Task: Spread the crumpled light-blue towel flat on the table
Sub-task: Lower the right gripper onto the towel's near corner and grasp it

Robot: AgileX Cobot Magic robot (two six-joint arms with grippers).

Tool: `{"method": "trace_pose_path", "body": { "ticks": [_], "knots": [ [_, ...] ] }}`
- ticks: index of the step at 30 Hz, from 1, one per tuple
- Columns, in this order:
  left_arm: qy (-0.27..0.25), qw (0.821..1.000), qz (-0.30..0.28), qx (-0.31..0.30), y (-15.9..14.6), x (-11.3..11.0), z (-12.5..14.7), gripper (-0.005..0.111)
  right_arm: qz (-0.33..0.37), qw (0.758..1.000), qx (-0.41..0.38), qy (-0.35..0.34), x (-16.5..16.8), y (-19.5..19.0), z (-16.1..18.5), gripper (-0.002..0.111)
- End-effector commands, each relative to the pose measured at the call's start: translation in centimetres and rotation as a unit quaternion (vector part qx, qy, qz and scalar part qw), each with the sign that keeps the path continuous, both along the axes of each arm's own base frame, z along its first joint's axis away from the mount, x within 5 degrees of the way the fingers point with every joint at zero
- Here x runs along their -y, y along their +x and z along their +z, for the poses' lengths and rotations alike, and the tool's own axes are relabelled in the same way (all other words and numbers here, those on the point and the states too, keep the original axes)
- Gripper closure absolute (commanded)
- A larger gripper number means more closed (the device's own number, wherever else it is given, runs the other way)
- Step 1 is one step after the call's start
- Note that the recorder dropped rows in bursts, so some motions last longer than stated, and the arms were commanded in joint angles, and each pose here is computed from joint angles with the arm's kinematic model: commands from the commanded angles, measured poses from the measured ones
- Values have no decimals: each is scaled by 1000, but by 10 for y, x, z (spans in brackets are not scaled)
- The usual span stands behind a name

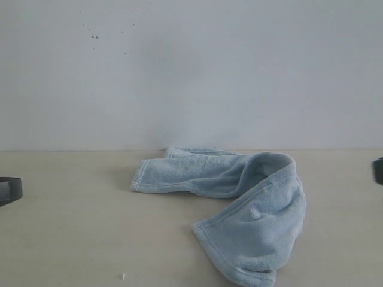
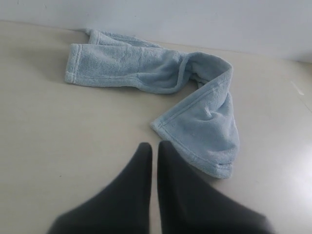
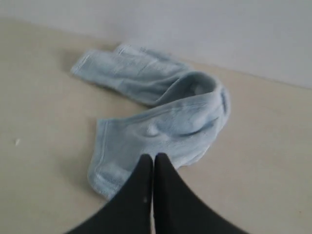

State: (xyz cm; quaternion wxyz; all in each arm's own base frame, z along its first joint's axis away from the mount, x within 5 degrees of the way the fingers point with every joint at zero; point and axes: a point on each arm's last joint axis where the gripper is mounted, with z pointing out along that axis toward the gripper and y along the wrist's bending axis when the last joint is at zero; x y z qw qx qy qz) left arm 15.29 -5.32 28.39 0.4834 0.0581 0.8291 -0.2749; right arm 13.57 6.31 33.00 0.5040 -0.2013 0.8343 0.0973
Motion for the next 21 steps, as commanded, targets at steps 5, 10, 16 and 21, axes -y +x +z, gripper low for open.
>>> {"method": "trace_pose_path", "body": {
  "ticks": [5,10,16,21],
  "knots": [
    [9,1000,-7,9,1,1,2,103,93,979,-104,-150,-63,86,-9,82],
    [42,999,-16,30,1,0,1,103,115,953,-193,-203,-89,130,-45,71],
    [53,998,9,8,16,-4,-9,79,163,922,-268,-228,-115,161,-98,72],
    [55,998,28,-29,31,-5,-23,49,197,918,-268,-215,-127,171,-125,69]
  ]
}}
